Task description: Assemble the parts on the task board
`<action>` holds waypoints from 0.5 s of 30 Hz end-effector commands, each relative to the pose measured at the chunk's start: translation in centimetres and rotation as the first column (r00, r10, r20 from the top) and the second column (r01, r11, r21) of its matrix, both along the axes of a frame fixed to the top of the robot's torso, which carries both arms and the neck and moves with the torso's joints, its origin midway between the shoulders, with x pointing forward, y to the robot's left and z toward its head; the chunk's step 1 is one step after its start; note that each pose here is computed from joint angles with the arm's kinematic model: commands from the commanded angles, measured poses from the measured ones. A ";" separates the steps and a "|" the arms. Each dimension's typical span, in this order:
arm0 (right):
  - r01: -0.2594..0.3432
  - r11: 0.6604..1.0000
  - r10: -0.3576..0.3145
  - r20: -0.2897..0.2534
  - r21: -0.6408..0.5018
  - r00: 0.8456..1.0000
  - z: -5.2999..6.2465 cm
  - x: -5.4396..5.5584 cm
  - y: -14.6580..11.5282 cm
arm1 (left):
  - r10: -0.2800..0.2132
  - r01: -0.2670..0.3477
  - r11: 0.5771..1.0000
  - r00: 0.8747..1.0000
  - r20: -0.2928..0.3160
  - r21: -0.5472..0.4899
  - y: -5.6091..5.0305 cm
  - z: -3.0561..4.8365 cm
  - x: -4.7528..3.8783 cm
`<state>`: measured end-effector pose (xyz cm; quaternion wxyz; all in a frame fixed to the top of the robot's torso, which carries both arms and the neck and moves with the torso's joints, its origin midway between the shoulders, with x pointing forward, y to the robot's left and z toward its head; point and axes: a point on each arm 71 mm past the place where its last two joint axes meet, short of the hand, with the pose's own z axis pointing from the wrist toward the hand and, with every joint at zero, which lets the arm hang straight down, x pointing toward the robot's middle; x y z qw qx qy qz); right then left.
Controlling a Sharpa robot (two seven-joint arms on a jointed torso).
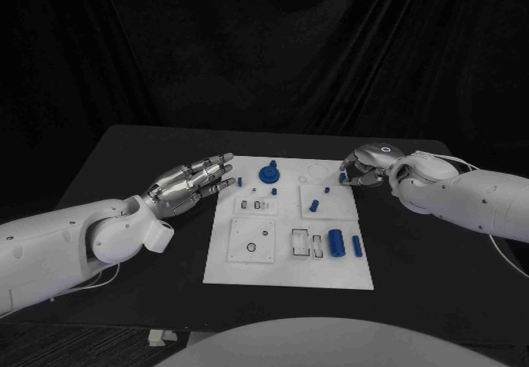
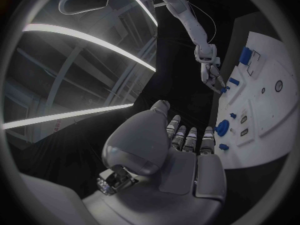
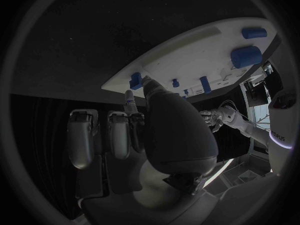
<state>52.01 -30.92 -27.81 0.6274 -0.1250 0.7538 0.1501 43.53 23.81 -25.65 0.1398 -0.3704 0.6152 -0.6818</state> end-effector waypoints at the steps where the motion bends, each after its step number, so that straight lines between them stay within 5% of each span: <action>1: 0.019 1.000 -0.019 -0.005 -0.007 1.000 -0.2 0.0 -0.1 | -0.008 0.008 1.000 1.000 0.006 -0.021 -0.2 0.11 -0.10; 15: 0.020 1.000 -0.020 -0.009 -0.009 1.000 -0.5 0.1 0.0 | -0.011 0.011 1.000 1.000 0.004 -0.021 -0.1 0.11 -0.14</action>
